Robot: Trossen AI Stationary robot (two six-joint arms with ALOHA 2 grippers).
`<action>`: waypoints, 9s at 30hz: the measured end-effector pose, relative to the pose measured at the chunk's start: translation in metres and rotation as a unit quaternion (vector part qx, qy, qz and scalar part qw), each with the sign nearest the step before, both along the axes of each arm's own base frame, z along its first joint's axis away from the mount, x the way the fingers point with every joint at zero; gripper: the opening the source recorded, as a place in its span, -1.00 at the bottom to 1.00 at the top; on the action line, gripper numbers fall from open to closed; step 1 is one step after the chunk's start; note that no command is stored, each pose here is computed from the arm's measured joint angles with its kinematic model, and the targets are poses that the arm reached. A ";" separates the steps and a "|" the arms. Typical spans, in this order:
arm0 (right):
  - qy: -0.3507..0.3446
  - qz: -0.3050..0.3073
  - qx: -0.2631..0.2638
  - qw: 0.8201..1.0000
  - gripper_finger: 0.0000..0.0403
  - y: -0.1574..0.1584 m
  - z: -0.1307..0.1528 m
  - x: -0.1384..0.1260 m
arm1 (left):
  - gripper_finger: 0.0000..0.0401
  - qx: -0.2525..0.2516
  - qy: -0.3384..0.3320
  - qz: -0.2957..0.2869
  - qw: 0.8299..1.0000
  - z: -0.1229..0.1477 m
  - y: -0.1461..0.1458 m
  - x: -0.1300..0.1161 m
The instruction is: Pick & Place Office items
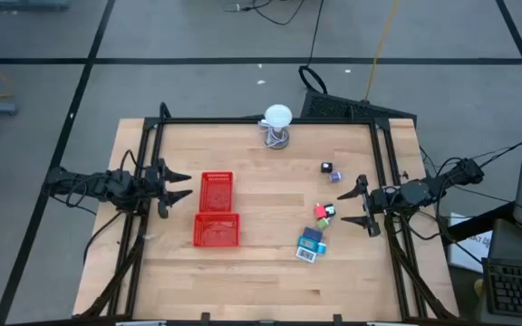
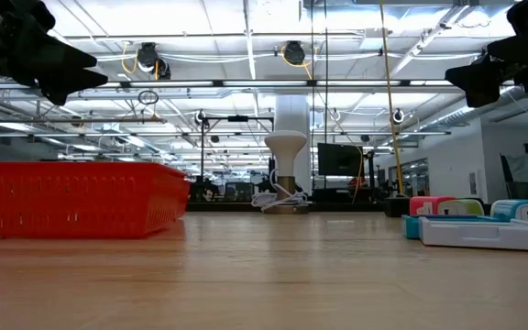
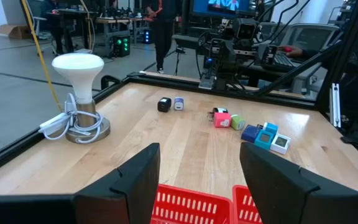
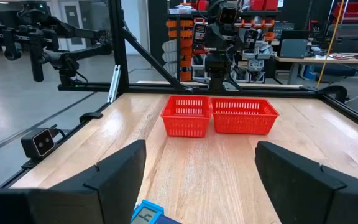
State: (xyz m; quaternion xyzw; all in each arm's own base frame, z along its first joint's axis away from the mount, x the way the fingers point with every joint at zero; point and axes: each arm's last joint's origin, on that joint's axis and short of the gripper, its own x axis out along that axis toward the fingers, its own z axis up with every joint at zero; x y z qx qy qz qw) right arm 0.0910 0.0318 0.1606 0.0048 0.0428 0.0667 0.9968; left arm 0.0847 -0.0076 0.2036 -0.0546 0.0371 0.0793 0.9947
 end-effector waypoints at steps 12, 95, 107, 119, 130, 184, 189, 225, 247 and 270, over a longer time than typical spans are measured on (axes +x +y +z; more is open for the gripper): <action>0.000 0.000 0.000 1.000 0.43 0.000 0.000 0.000 | 0.12 0.000 0.000 0.000 1.000 0.000 0.000 0.000; 0.163 -0.306 0.024 0.937 0.42 -0.022 0.051 0.073 | 0.12 0.000 0.000 0.000 1.000 0.000 0.000 0.000; 0.288 -0.289 0.014 0.913 0.34 -0.058 0.026 0.102 | 0.12 0.000 0.000 0.000 1.000 0.000 0.000 0.000; 0.341 -0.303 -0.013 0.890 0.26 -0.072 0.015 0.093 | 0.12 0.000 0.000 0.000 1.000 0.000 0.000 0.000; 0.353 -0.299 -0.003 0.886 0.16 -0.109 -0.003 0.074 | 0.12 0.000 0.000 0.000 1.000 0.000 0.000 0.000; 0.460 -0.495 0.229 0.701 0.05 -0.114 -0.021 0.049 | 0.12 0.000 0.000 0.000 1.000 0.000 0.000 0.000; 0.464 -0.495 0.229 0.698 0.05 -0.114 -0.022 0.049 | 0.12 0.000 0.000 0.000 1.000 0.000 0.000 0.000; 0.236 -0.323 0.200 0.895 -0.38 -0.097 0.052 0.047 | 0.12 0.000 0.000 0.000 1.000 0.000 0.000 0.000; 0.032 -0.026 0.061 0.997 -0.38 -0.063 0.061 0.129 | 0.12 -0.059 -0.130 0.007 0.990 0.027 -0.002 0.012; -0.063 -0.069 -0.128 0.987 -0.38 -0.043 0.046 0.170 | 0.12 -0.067 -0.088 0.040 0.993 0.023 -0.001 0.174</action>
